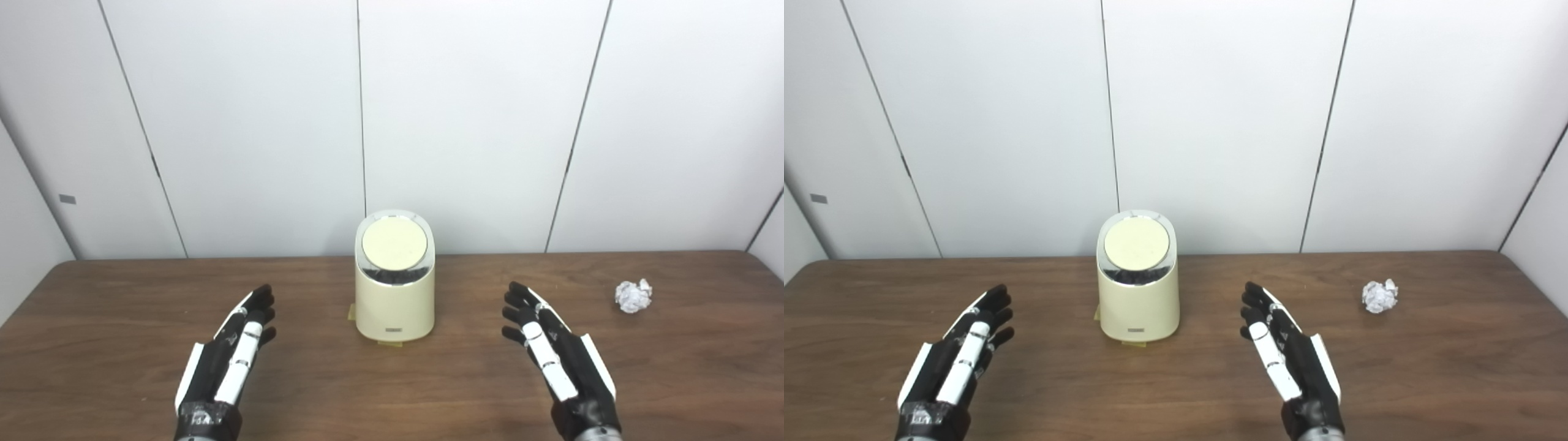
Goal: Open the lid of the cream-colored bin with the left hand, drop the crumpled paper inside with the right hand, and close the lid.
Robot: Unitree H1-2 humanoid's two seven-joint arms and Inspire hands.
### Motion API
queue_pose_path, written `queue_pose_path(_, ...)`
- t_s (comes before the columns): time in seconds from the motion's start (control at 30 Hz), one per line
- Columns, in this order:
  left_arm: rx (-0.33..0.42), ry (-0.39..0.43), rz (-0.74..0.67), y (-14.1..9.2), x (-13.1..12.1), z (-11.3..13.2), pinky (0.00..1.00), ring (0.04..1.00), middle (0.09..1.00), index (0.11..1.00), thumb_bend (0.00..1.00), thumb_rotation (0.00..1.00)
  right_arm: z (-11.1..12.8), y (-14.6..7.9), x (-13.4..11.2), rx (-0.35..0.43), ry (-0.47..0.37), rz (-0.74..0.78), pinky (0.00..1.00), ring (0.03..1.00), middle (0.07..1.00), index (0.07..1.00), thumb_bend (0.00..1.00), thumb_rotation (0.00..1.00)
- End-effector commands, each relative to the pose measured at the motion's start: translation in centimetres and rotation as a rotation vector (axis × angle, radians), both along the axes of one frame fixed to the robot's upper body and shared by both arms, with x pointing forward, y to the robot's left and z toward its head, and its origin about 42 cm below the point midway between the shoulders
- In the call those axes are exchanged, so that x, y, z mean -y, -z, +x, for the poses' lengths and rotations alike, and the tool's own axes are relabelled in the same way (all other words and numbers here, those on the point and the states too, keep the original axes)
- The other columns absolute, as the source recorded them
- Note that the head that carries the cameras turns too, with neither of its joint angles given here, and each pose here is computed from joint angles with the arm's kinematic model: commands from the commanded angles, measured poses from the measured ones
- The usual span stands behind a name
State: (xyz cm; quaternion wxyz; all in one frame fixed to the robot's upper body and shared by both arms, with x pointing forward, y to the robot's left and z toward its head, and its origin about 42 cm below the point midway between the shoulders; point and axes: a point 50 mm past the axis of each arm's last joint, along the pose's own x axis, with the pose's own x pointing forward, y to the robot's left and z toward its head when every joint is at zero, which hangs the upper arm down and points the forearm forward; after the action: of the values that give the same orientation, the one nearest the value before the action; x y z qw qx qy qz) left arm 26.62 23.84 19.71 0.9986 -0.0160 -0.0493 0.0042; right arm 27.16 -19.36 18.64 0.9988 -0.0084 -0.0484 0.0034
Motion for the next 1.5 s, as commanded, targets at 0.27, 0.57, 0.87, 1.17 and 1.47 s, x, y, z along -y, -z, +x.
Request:
queue_pose_path(0.27,0.057,0.008,0.017,-1.4,0.1,0.2,0.91,0.938,0.930,0.932,0.28,0.70,0.4,-1.6,-0.4,0.077,-0.011,0.001,0.81,0.872,0.885,0.867,0.16,0.78)
queue_pose_path(0.57,0.072,0.017,0.089,-2.2,0.6,1.3,0.97,0.967,0.951,0.951,0.32,0.67,0.6,-1.5,-0.4,0.072,-0.015,-0.001,0.80,0.870,0.882,0.863,0.16,0.75)
queue_pose_path(0.87,0.136,0.058,0.264,-6.2,2.0,4.9,1.00,1.000,1.000,1.000,0.72,0.59,0.8,-1.3,-0.6,0.068,-0.018,0.000,0.80,0.868,0.881,0.864,0.16,0.74)
queue_pose_path(1.17,0.203,0.059,0.313,-9.4,5.4,8.9,0.97,1.000,1.000,1.000,0.77,0.52,0.6,-1.4,-0.8,0.073,-0.011,-0.007,0.79,0.862,0.879,0.860,0.15,0.74)
queue_pose_path(1.47,0.152,0.077,0.372,-10.7,8.6,12.7,0.95,1.000,1.000,1.000,0.90,0.47,0.5,-1.4,-0.9,0.065,-0.012,-0.006,0.80,0.866,0.881,0.865,0.15,0.78)
